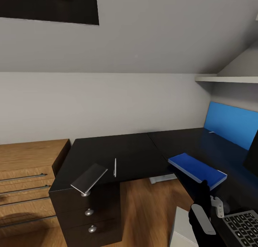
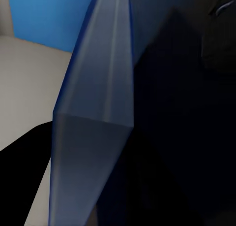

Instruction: In the bedroom, organize the workspace by keeping the computer under the desk, ensuring the monitor is on the desk, placing the keyboard on the desk next to the monitor, placing the mouse on the desk next to the keyboard, moving the folder from the swivel chair onto the desk next to the mouse, stacking the notebook on top of the folder with the pen on top of the notebook, and positioning the swivel chair next to the desk.

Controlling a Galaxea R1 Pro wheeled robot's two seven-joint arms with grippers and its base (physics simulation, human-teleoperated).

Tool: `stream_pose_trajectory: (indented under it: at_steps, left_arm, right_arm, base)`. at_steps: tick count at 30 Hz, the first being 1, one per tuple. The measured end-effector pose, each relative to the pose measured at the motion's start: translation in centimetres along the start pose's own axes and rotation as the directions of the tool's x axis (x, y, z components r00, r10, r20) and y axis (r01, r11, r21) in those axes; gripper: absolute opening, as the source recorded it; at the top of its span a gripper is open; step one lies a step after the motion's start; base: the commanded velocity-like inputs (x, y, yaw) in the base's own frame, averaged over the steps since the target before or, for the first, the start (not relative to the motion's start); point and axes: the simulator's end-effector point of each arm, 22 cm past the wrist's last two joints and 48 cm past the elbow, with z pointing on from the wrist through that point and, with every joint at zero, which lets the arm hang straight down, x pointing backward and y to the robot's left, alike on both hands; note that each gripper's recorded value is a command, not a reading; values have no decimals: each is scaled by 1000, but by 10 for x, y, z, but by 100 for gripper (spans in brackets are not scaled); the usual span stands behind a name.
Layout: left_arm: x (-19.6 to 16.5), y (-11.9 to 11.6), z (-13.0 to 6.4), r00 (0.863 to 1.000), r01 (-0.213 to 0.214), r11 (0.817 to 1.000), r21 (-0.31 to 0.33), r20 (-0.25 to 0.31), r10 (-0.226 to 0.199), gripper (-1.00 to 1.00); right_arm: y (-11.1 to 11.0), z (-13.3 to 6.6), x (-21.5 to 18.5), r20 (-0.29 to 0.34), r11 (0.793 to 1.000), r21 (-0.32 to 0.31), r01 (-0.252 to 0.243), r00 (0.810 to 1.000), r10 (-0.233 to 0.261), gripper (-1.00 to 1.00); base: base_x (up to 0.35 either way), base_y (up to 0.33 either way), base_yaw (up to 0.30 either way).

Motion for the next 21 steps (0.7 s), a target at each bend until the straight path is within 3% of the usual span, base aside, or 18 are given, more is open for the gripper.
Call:
stream_pose_trajectory:
  at_steps: [20,21]
  left_arm:
    - [0,0,0,1000,1,1000,0,0,-1,100]
    - [0,0,0,1000,1,1000,0,-1,-1,100]
  right_arm:
    - [0,0,0,-1,1000,-2,5,1000,-5,-100]
    - [0,0,0,-1,1000,-2,5,1000,-5,100]
  base:
    - [0,0,0]
    - [0,0,0]
